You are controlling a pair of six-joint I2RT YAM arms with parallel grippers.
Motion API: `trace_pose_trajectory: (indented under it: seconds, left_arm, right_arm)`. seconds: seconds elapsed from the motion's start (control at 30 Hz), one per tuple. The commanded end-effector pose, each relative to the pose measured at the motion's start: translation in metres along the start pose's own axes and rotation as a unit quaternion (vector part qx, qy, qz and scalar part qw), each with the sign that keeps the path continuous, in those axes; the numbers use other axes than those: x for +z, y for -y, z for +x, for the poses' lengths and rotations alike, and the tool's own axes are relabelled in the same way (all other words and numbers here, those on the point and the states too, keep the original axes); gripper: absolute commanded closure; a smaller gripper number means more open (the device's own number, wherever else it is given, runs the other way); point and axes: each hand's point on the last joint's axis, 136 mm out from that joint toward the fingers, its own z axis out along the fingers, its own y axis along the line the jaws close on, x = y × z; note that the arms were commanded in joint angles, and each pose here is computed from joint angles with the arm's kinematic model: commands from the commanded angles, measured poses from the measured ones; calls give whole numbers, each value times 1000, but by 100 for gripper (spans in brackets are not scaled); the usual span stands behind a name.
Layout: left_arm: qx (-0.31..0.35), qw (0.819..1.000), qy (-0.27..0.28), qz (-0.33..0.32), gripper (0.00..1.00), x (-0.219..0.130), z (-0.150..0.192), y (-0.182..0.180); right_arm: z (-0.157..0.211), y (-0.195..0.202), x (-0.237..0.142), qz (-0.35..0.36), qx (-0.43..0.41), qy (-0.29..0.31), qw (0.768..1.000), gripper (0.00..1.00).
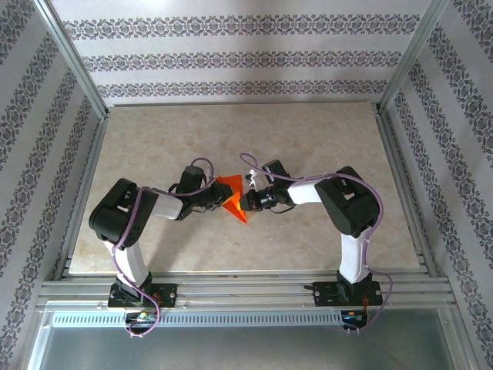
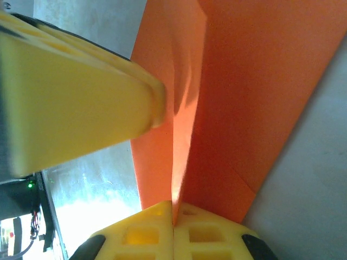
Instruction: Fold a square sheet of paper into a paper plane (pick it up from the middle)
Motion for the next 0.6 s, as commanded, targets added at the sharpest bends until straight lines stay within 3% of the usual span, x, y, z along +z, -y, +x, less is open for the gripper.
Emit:
trace_pose_trajectory:
  seconds: [0.0,0.57]
  left_arm:
    - [27,1000,4,9,83,-3,-7,18]
    - [-10,998,-12,-54,86,12,0,-26]
  right_arm:
    - [39,69,5,110,71,-38,991,93]
    - [41,71,5,115,77,-41,990,93]
